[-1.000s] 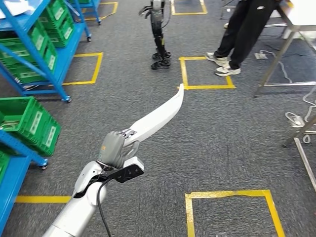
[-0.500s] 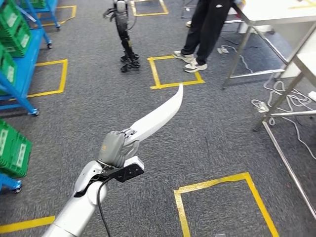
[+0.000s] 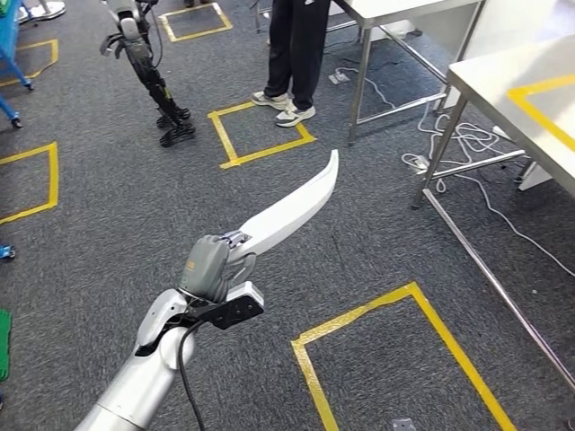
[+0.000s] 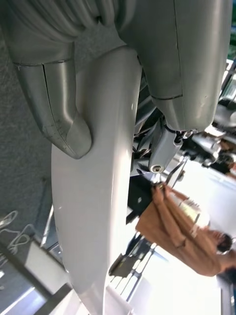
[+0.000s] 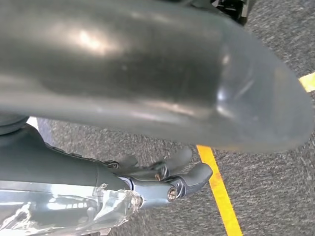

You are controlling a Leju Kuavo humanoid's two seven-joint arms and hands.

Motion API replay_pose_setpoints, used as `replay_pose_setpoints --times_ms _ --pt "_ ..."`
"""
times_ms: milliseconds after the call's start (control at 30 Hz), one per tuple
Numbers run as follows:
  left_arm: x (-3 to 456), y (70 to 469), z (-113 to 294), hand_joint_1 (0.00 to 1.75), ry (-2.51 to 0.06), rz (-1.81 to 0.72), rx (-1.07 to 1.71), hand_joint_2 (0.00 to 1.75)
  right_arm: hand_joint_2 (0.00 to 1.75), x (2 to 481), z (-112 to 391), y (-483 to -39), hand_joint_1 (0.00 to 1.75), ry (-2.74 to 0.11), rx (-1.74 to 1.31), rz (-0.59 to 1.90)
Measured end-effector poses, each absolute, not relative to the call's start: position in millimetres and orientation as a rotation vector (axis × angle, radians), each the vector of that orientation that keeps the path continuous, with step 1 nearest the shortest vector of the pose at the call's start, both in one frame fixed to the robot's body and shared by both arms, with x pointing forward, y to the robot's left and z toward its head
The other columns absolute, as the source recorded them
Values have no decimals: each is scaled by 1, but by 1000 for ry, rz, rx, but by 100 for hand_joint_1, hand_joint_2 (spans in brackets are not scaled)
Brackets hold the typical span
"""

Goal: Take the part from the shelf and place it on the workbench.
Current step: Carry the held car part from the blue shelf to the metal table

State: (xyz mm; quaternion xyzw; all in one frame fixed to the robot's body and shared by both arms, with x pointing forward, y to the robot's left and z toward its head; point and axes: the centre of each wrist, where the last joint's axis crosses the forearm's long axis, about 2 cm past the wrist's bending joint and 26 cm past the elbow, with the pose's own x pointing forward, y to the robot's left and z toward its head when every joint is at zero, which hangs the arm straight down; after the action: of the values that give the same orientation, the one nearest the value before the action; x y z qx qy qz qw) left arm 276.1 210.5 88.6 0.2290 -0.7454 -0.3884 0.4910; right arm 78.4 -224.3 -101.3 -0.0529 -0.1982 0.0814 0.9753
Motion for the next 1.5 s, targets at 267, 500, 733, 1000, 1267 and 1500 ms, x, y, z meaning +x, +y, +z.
replay_pose_setpoints --times_ms 267,500,733,1000,1267,1500 --pt "276 212 88 175 -1804 -948 556 175 0 78 -101 -224 0 -399 -107 165" --pt "277 209 89 175 -1807 -942 550 175 0 75 -102 -224 0 -392 -106 166" --pt "276 209 88 175 -1804 -943 550 175 0 76 -102 -224 0 -393 -105 164" --pt "276 209 88 175 -1805 -944 551 175 0 77 -102 -224 0 -398 -104 161" --pt "274 211 86 175 -1793 -952 553 175 0 76 -102 -224 0 -397 -103 161" --pt "274 209 87 175 -1798 -948 550 175 0 71 -103 -224 0 -387 -102 161"
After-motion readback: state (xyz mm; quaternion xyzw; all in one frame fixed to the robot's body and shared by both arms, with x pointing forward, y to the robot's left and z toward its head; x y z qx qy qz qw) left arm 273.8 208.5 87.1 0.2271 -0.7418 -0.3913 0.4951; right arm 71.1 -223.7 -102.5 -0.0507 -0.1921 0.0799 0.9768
